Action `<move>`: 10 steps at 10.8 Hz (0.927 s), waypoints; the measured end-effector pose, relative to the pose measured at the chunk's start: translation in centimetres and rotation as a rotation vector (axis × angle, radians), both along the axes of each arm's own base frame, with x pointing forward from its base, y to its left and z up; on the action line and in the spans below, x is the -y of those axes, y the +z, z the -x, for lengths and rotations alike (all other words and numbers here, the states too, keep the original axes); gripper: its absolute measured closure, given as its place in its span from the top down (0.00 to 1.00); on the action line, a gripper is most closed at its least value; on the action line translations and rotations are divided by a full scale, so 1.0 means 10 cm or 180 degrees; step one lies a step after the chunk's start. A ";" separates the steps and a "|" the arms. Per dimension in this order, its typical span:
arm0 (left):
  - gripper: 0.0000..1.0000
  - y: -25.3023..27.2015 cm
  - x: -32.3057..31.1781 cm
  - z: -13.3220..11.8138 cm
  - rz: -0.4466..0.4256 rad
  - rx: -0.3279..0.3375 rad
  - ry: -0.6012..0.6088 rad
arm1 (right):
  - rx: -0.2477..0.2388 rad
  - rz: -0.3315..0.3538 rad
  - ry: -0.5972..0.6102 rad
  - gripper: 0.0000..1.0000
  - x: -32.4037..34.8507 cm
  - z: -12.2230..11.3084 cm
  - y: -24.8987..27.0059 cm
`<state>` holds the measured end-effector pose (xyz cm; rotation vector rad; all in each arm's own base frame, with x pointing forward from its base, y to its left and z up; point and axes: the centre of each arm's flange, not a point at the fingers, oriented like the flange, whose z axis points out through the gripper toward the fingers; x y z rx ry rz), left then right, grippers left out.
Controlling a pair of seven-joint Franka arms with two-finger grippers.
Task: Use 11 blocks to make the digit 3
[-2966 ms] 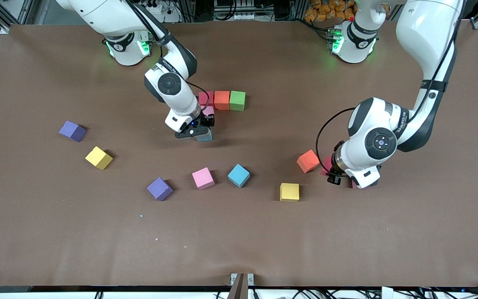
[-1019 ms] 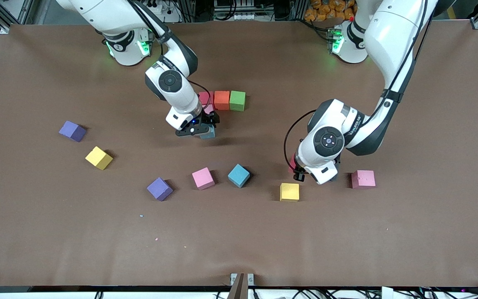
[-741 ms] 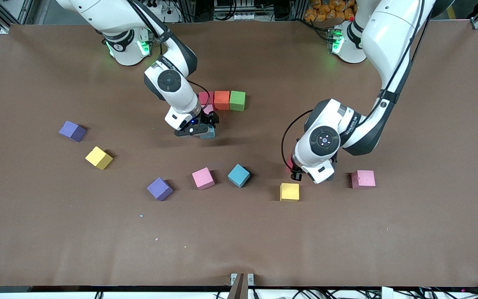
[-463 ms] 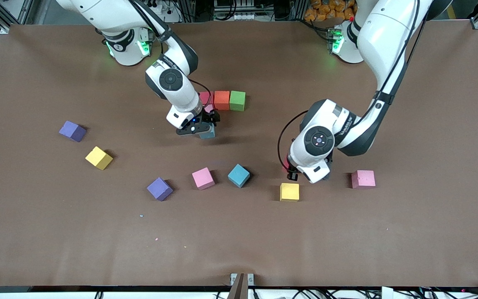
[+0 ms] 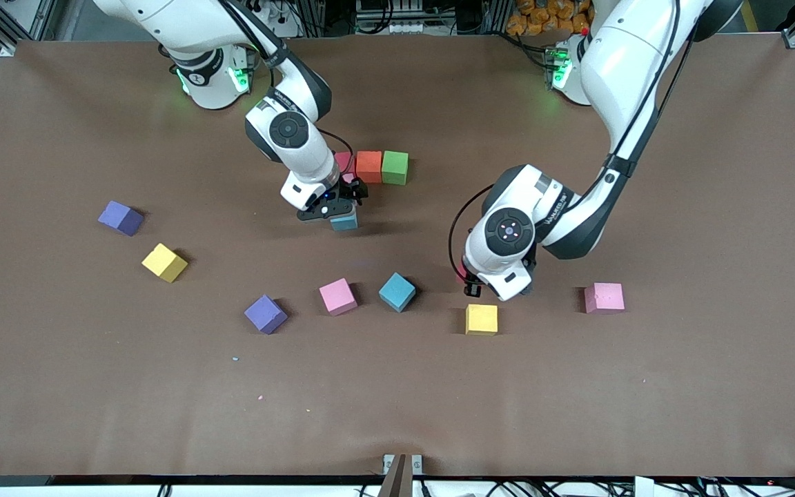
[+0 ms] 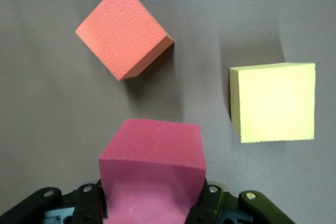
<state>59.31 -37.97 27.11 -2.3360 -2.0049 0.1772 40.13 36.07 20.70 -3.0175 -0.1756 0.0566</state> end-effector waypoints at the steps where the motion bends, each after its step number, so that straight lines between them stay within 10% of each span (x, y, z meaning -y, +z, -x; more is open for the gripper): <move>1: 0.56 0.02 0.02 0.00 0.0002 0.0009 0.0027 | -0.0011 0.0006 0.0006 1.00 0.00 0.02 -0.02; 10: 0.56 0.02 0.10 0.03 -0.0015 0.0009 0.0200 | -0.0043 0.0037 0.0005 1.00 0.05 0.05 -0.08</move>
